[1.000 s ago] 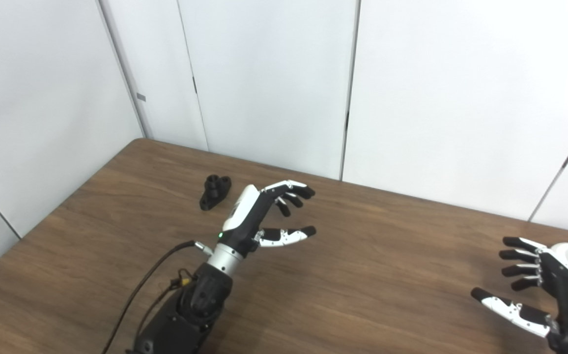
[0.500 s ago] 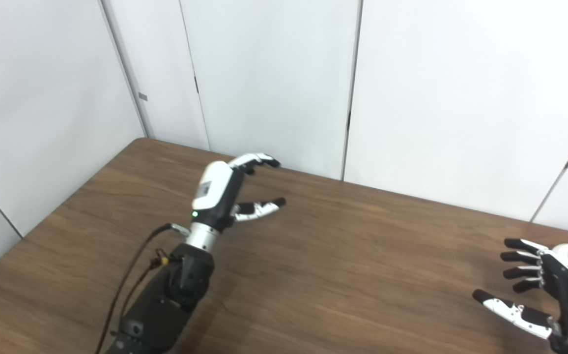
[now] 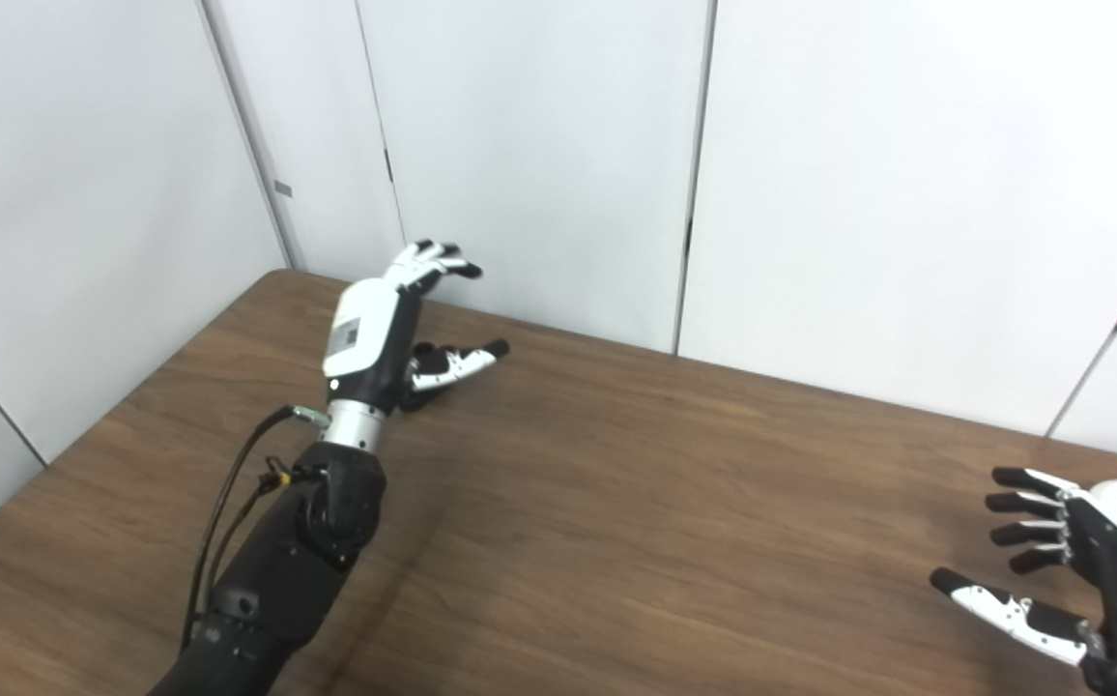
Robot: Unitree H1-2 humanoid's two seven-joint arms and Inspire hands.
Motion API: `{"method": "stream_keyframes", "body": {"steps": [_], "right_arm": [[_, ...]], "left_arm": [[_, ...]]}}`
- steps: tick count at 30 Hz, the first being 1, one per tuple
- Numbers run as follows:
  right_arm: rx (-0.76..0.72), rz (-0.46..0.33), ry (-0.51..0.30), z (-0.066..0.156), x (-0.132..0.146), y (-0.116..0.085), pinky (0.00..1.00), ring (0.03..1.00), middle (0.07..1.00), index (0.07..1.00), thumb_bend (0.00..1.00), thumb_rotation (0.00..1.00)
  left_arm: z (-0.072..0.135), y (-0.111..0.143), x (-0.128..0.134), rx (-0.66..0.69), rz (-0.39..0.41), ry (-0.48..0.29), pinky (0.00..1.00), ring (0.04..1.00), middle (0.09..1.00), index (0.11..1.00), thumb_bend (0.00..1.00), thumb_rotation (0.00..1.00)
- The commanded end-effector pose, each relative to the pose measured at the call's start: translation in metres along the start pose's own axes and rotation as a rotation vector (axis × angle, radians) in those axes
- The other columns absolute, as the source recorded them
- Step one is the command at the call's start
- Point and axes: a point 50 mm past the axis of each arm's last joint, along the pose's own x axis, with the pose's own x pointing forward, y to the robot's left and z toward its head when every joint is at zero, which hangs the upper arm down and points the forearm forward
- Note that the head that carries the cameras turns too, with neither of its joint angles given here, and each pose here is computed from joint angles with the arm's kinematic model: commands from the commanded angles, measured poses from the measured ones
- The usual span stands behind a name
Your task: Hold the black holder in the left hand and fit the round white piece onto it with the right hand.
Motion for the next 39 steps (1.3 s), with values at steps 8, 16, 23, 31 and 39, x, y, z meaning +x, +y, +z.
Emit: {"method": "stream_keyframes", "body": {"steps": [8,16,23,31,39], "right_arm": [[-0.006,-0.027,-0.076,0.017,0.013,-0.011,0.45,0.569,0.664,0.714,0.61,0.0],[-0.011,-0.028,-0.08,0.016,0.013,-0.014,0.44,0.558,0.654,0.711,0.61,0.0],[-0.01,-0.032,-0.077,0.017,0.013,-0.012,0.44,0.559,0.653,0.707,0.61,0.0],[-0.014,-0.033,-0.079,0.018,0.013,-0.013,0.44,0.562,0.659,0.71,0.6,0.0],[-0.012,-0.037,-0.072,0.021,0.012,-0.014,0.43,0.559,0.658,0.706,0.6,0.0]], "left_arm": [[-0.006,0.016,0.025,0.144,0.12,0.032,0.8,0.928,0.868,0.703,0.86,0.26],[-0.012,0.015,0.026,0.251,0.106,0.132,0.75,0.931,0.881,0.707,0.91,0.33],[-0.017,0.014,0.025,0.316,0.085,0.219,0.76,0.938,0.895,0.702,0.96,0.36],[-0.014,0.01,0.022,0.422,0.014,0.322,0.87,0.989,0.933,0.739,0.99,0.5],[-0.018,-0.001,0.021,0.444,-0.042,0.378,0.97,1.0,0.955,0.734,0.98,0.49]]}}
